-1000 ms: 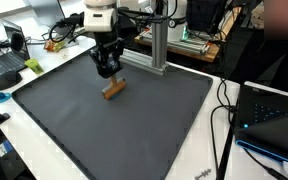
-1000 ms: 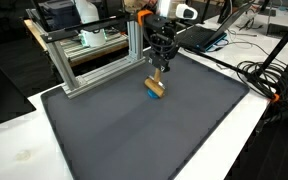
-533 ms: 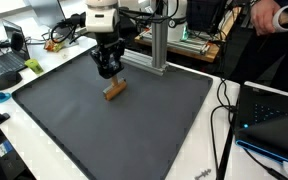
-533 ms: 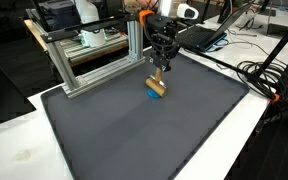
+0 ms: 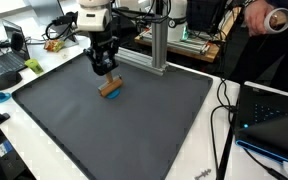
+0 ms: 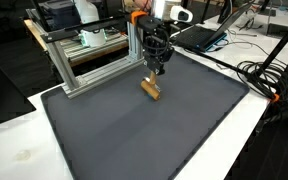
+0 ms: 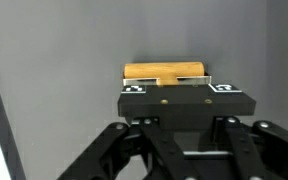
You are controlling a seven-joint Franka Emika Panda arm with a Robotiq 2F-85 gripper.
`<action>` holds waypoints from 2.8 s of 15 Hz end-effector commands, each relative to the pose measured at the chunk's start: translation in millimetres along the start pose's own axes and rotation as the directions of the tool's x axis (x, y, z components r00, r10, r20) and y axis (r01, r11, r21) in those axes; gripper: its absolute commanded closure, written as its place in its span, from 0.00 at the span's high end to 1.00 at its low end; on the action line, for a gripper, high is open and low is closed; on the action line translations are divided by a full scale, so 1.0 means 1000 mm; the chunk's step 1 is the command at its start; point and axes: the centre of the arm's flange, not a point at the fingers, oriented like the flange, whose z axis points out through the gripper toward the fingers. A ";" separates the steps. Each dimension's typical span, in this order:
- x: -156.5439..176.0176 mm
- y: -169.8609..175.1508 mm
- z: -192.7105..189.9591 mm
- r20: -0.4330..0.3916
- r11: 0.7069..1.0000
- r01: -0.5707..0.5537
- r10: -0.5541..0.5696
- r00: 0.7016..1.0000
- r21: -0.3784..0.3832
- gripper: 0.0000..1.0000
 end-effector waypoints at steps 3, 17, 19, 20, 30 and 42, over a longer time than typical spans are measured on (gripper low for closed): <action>-0.008 -0.005 0.034 0.034 0.999 0.002 -0.003 0.999 0.054 0.22; 0.024 0.000 0.021 -0.011 0.998 0.047 -0.047 0.999 0.034 0.22; 0.030 0.000 0.020 -0.017 0.998 0.057 -0.056 0.998 0.037 0.22; 0.032 0.000 0.020 -0.018 0.998 0.059 -0.059 0.998 0.037 0.22; 0.051 -0.003 0.020 -0.033 0.995 0.089 -0.088 0.996 0.038 0.22; 0.005 -0.004 0.030 0.065 0.997 0.073 -0.075 0.995 0.025 0.22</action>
